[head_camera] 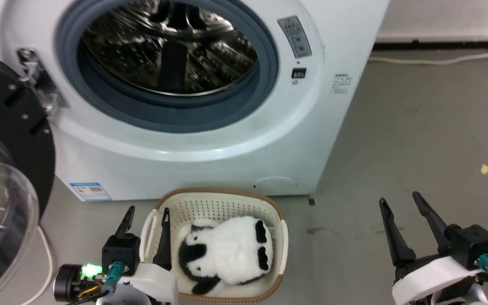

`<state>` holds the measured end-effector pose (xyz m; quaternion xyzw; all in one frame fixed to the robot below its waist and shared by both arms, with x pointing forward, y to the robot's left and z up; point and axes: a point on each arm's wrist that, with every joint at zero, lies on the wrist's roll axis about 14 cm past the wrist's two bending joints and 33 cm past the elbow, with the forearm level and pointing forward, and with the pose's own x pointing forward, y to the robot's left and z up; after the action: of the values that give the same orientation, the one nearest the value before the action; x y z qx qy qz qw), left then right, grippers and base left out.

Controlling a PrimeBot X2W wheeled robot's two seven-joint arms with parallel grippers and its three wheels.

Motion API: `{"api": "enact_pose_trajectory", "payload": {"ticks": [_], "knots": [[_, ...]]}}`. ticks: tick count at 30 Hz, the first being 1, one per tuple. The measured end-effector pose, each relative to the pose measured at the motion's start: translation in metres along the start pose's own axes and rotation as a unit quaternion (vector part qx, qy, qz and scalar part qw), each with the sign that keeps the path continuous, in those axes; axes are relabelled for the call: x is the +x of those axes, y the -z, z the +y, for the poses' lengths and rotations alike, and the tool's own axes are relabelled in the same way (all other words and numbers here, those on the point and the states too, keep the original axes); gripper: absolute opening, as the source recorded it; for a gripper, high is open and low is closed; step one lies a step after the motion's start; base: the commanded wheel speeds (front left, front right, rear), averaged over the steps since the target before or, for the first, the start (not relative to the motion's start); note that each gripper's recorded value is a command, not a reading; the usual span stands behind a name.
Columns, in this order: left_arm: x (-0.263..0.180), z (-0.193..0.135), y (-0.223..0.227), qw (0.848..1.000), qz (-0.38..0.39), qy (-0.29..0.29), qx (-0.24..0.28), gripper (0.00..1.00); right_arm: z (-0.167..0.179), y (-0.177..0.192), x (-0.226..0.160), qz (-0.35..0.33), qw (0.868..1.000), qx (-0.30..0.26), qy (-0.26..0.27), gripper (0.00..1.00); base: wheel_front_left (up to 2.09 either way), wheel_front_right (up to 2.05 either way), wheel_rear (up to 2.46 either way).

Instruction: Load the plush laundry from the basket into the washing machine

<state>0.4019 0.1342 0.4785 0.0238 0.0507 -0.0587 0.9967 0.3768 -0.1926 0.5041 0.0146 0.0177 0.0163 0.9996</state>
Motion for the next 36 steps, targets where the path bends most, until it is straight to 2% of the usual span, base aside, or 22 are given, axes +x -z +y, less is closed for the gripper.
{"api": "enact_pose_trajectory", "payload": {"ticks": [23, 36], "knots": [[0.047, -0.046, 0.090, 0.989, 0.112, 0.100, 0.016, 1.00, -0.033, 0.025, 0.011, 0.019, 0.998, 0.038, 0.052, 1.00, 0.00, 0.00, 0.00], [0.061, -0.081, 0.148, 0.967, 0.181, 0.177, 0.030, 1.00, -0.048, 0.041, 0.012, 0.033, 0.995, 0.049, 0.078, 1.00, 0.00, 0.00, 0.00]]}}
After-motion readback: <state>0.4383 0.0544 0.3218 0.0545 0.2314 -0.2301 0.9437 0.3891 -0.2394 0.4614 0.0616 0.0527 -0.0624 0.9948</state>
